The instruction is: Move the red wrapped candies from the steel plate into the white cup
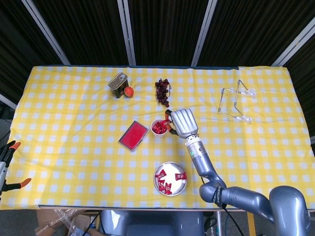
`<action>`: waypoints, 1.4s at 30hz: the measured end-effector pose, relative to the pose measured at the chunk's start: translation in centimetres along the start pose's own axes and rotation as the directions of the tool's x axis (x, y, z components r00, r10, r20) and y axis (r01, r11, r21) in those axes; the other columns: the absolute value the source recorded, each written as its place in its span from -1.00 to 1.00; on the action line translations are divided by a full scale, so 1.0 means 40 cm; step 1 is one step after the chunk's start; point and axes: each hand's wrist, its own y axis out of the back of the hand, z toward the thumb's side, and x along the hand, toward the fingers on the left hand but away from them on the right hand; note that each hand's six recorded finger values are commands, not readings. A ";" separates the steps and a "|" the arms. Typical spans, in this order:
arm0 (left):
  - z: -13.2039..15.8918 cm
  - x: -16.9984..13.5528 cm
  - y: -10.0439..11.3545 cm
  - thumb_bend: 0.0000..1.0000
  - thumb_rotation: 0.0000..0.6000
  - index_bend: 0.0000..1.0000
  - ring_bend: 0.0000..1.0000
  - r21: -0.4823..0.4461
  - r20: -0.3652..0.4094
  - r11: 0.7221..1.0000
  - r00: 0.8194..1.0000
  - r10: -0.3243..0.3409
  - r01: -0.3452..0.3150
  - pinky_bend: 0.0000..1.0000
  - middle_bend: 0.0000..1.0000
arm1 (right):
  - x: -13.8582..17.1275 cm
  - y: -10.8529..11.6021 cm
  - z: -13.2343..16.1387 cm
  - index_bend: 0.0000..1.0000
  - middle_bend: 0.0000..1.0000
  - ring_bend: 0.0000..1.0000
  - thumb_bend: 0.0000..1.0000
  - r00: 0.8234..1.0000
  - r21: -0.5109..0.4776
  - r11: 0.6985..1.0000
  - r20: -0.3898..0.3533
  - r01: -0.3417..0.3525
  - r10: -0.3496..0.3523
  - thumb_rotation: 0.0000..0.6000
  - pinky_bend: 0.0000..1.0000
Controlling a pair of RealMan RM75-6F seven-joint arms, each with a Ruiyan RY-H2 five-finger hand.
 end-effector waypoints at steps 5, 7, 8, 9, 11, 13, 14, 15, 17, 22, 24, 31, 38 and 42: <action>0.001 0.001 -0.001 -0.95 1.00 -1.00 -1.00 0.001 0.001 1.000 1.000 -0.003 0.003 -1.00 -1.00 | 0.004 -0.024 -0.002 0.07 0.38 0.60 -0.15 1.000 0.008 1.000 -0.004 -0.026 0.026 1.00 0.83; 0.001 0.000 -0.001 -0.95 1.00 -1.00 -1.00 0.001 0.001 1.000 1.000 -0.003 0.003 -1.00 -1.00 | 0.006 -0.030 -0.001 0.07 0.38 0.60 -0.15 0.999 0.012 0.999 -0.006 -0.031 0.032 1.00 0.83; 0.001 0.000 -0.001 -0.95 1.00 -1.00 -1.00 0.001 0.001 1.000 1.000 -0.003 0.003 -1.00 -1.00 | 0.006 -0.033 -0.002 0.07 0.38 0.60 -0.15 0.999 0.013 0.999 -0.006 -0.033 0.033 1.00 0.83; 0.001 0.000 -0.001 -0.95 1.00 -1.00 -1.00 0.001 0.002 1.000 1.000 -0.003 0.003 -1.00 -1.00 | 0.007 -0.036 -0.002 0.07 0.38 0.60 -0.15 0.999 0.013 0.999 -0.005 -0.036 0.036 1.00 0.83; 0.002 0.000 0.000 -0.95 1.00 -1.00 -1.00 0.002 0.003 1.000 1.000 -0.001 0.001 -1.00 -1.00 | 0.007 -0.041 -0.002 0.07 0.38 0.60 -0.15 0.999 0.011 0.999 -0.002 -0.038 0.038 1.00 0.83; 0.002 0.000 0.000 -0.95 1.00 -1.00 -1.00 0.001 0.002 1.000 1.000 0.000 0.000 -1.00 -1.00 | 0.008 -0.045 -0.002 0.07 0.38 0.60 -0.15 0.999 0.010 0.999 0.000 -0.040 0.040 1.00 0.83; 0.002 0.000 0.000 -0.95 1.00 -1.00 -1.00 0.001 0.002 1.000 1.000 -0.001 0.001 -1.00 -1.00 | 0.007 -0.046 -0.001 0.07 0.38 0.60 -0.15 0.999 0.010 0.999 0.001 -0.039 0.039 1.00 0.83; 0.002 0.000 0.000 -0.95 1.00 -1.00 -1.00 0.001 0.002 1.000 1.000 0.000 0.000 -1.00 -1.00 | 0.007 -0.046 0.000 0.05 0.38 0.60 -0.15 0.999 0.010 0.999 0.000 -0.037 0.037 1.00 0.83; 0.002 0.001 0.000 -0.95 1.00 -1.00 -1.00 0.002 0.002 1.000 1.000 0.000 0.000 -1.00 -1.00 | 0.006 -0.046 0.002 -0.02 0.38 0.59 -0.15 0.999 0.010 0.999 -0.002 -0.035 0.035 1.00 0.83; 0.002 0.001 0.000 -0.95 1.00 -1.00 -1.00 0.002 0.002 1.000 1.000 0.000 0.000 -1.00 -1.00 | 0.006 -0.048 0.004 -0.21 0.38 0.58 -0.13 0.999 0.011 0.999 -0.002 -0.034 0.034 1.00 0.83; 0.001 0.001 0.000 -0.95 1.00 -1.00 -1.00 0.001 0.001 1.000 1.000 0.000 0.000 -1.00 -1.00 | 0.006 -0.045 0.006 -0.26 0.38 0.58 -0.13 1.000 0.010 1.000 -0.003 -0.030 0.030 1.00 0.83; 0.002 0.002 0.000 -0.95 1.00 -1.00 -1.00 0.002 0.002 1.000 1.000 0.001 -0.001 -1.00 -1.00 | 0.008 -0.034 0.008 -0.30 0.38 0.58 -0.14 1.000 0.011 1.000 -0.005 -0.017 0.017 1.00 0.83; 0.001 0.001 0.001 -0.95 1.00 -1.00 -1.00 0.001 0.001 1.000 1.000 0.002 -0.002 -1.00 -1.00 | 0.019 -0.017 0.001 -0.31 0.38 0.58 -0.14 1.000 0.009 1.000 -0.003 -0.005 0.005 1.00 0.83; 0.002 0.001 0.001 -0.95 1.00 -1.00 -1.00 0.002 0.004 1.000 1.000 0.002 -0.002 -1.00 -1.00 | 0.035 0.003 -0.004 -0.31 0.38 0.58 -0.14 1.000 0.002 1.000 -0.009 0.004 -0.004 1.00 0.83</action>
